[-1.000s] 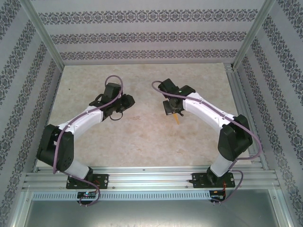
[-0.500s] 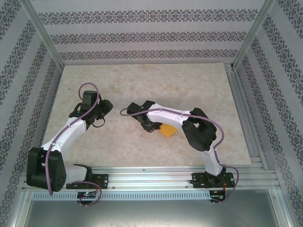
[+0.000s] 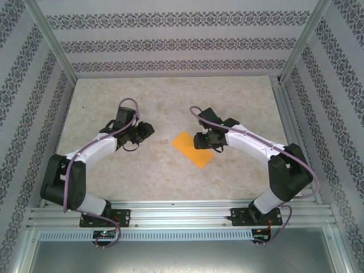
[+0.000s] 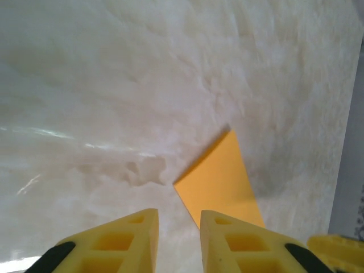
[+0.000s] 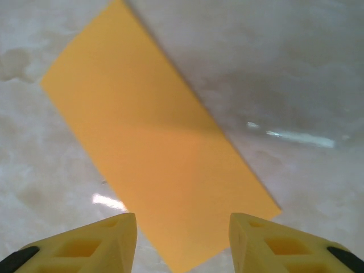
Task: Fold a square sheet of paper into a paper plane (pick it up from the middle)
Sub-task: Third fold the triangle at the center of the table.
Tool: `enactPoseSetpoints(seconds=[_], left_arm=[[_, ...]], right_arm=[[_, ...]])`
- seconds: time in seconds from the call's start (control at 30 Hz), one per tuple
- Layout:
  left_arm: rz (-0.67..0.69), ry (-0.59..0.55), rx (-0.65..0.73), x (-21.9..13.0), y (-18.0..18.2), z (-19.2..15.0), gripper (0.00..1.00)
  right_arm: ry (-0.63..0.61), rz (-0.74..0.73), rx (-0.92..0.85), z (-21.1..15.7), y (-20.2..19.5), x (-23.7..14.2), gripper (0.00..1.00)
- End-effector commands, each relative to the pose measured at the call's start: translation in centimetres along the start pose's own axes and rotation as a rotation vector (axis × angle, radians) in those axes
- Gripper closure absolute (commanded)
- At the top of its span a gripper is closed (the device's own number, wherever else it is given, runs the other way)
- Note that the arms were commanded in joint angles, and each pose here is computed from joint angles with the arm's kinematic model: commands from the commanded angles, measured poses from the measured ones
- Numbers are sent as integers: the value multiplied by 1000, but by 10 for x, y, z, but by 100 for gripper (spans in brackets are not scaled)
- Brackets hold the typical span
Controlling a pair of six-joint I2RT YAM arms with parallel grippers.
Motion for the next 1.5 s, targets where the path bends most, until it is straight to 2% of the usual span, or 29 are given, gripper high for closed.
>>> enactPoseSetpoints(seconds=[0.0,0.13,0.27,0.4,0.67,0.93,1.47], left_arm=[[-115,90,137,31,-52,-18,76],[-122,201,170,72,-74,-45,81],[-114,270,181,98,-82,-65,82],[-61,302,173,113,-71,-75,84],[0,343,164,125,-51,-88,87],[25,376,163,133,-39,-96,87],[12,370,178,127,-45,-93,88]], right_arm=[[10,176,136,-2,-7,10,53],[19,186,200,-1,-32,17,53],[37,188,191,4,-38,25,53],[50,191,180,12,-39,35,53],[127,229,151,14,-30,53,53],[200,266,123,-4,-27,54,54],[168,298,158,-18,-29,28,59]])
Point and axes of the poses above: each hand's point on the last joint's axis, 136 mm out from that joint toward the fingers, its own x axis out along the fingers, its own y axis along the line the jaws close on, z = x × y, the point moved 3 cm from there along -x, back along the fingers, and after that the axes turned 11 degrees about x, right-handed, at the moved point
